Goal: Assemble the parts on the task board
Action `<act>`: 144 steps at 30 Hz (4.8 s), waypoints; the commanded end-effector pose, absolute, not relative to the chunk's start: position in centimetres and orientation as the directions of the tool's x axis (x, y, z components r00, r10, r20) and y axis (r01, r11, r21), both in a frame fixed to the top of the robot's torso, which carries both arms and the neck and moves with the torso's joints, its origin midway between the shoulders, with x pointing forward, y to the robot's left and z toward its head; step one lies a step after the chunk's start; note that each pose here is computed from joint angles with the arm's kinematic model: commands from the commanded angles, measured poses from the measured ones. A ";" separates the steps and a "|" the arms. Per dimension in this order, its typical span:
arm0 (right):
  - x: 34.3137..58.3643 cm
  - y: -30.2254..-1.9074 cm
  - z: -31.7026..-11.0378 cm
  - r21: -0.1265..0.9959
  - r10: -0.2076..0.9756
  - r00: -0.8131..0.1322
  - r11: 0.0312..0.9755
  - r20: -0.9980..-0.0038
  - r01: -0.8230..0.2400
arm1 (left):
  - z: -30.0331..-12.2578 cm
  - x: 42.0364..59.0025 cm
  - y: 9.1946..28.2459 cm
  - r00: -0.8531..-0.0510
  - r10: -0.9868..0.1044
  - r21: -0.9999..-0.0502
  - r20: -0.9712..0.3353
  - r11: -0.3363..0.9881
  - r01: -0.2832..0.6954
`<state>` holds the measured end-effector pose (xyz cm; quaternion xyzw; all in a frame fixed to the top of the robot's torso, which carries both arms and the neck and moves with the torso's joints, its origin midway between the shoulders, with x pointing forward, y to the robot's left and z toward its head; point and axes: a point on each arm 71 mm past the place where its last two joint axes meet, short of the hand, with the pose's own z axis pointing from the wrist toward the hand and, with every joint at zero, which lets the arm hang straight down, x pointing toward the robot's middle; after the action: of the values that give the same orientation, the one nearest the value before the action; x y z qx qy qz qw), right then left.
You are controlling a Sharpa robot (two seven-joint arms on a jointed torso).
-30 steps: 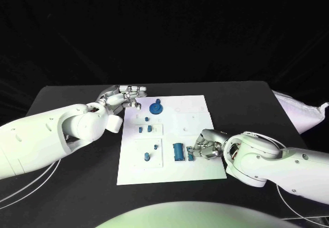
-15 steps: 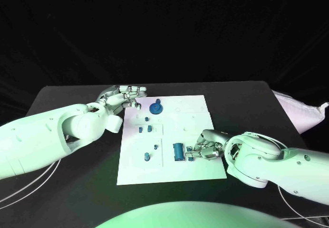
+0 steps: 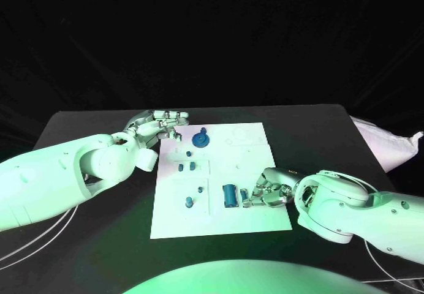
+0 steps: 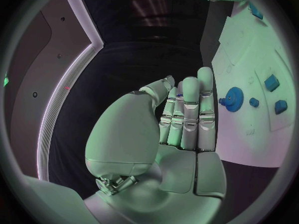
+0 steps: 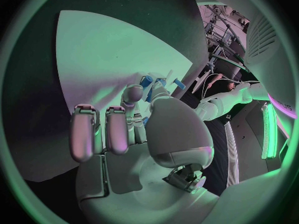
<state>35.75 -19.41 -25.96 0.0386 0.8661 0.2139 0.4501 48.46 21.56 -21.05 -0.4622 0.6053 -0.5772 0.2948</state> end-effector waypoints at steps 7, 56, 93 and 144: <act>35.7 -19.3 -26.3 0.389 0.210 -0.621 0.906 -0.755 -0.166 | -21.0 48.4 21.3 -0.415 -0.890 -0.970 0.189 -0.102 -0.221; 39.8 -21.0 -24.2 0.759 0.618 -0.567 0.651 -0.545 -0.019 | -21.2 48.7 21.4 -0.399 -0.897 -0.970 0.191 -0.111 -0.215; 51.7 -23.1 -24.9 0.996 0.957 -0.289 0.038 -0.015 0.076 | -24.3 50.2 21.0 -0.229 -0.960 -0.980 0.162 -0.128 -0.155; 46.2 -19.2 -22.4 1.000 1.000 -0.017 -0.010 0.010 0.001 | -22.4 46.2 19.2 -0.017 -1.000 -1.000 0.010 -0.010 -0.001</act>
<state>46.20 -19.31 -22.58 0.5041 0.5058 0.5014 0.4884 46.20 19.36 -22.70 -0.5079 0.5068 -0.5003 0.4847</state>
